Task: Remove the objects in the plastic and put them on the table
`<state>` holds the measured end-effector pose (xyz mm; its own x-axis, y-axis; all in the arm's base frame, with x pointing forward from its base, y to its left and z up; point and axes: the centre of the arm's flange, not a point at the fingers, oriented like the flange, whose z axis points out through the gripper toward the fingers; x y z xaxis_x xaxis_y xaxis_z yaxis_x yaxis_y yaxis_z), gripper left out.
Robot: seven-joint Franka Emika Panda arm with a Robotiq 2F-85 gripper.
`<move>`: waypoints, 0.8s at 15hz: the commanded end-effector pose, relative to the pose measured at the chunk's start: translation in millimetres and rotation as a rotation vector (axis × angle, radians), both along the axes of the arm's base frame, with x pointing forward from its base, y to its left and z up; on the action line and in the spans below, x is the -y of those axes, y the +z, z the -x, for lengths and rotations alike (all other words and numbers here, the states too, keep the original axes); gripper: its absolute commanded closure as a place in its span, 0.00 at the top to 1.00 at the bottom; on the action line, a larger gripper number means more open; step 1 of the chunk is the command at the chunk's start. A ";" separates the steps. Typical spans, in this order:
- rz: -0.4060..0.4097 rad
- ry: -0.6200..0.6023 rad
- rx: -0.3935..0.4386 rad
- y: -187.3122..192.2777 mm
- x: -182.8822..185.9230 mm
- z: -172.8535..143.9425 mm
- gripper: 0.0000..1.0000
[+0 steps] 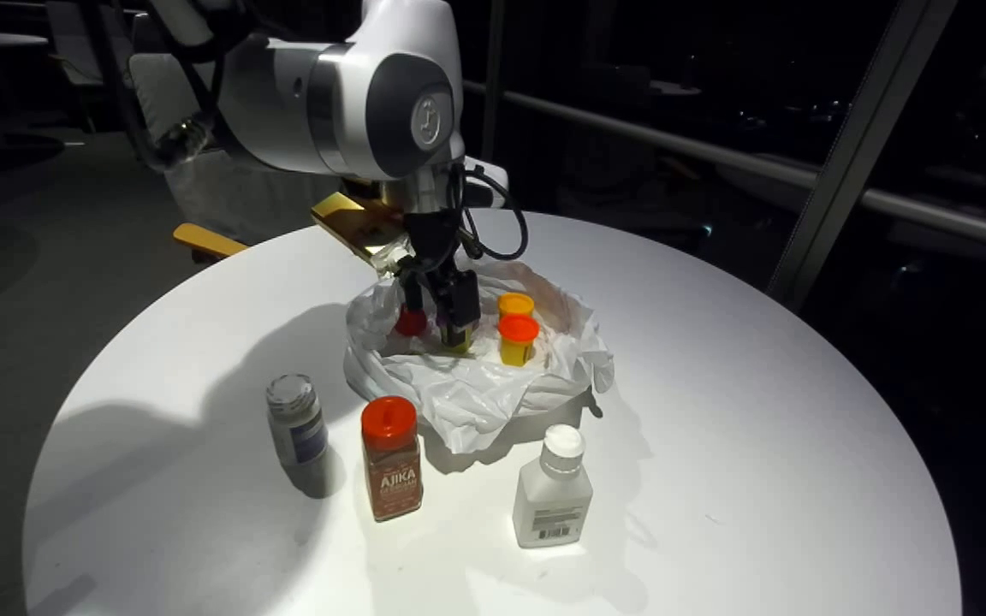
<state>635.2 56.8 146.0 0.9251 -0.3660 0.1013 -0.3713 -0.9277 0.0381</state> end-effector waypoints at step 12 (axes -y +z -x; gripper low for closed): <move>0.066 0.023 0.008 -7.9 -6.4 -45.2 0.70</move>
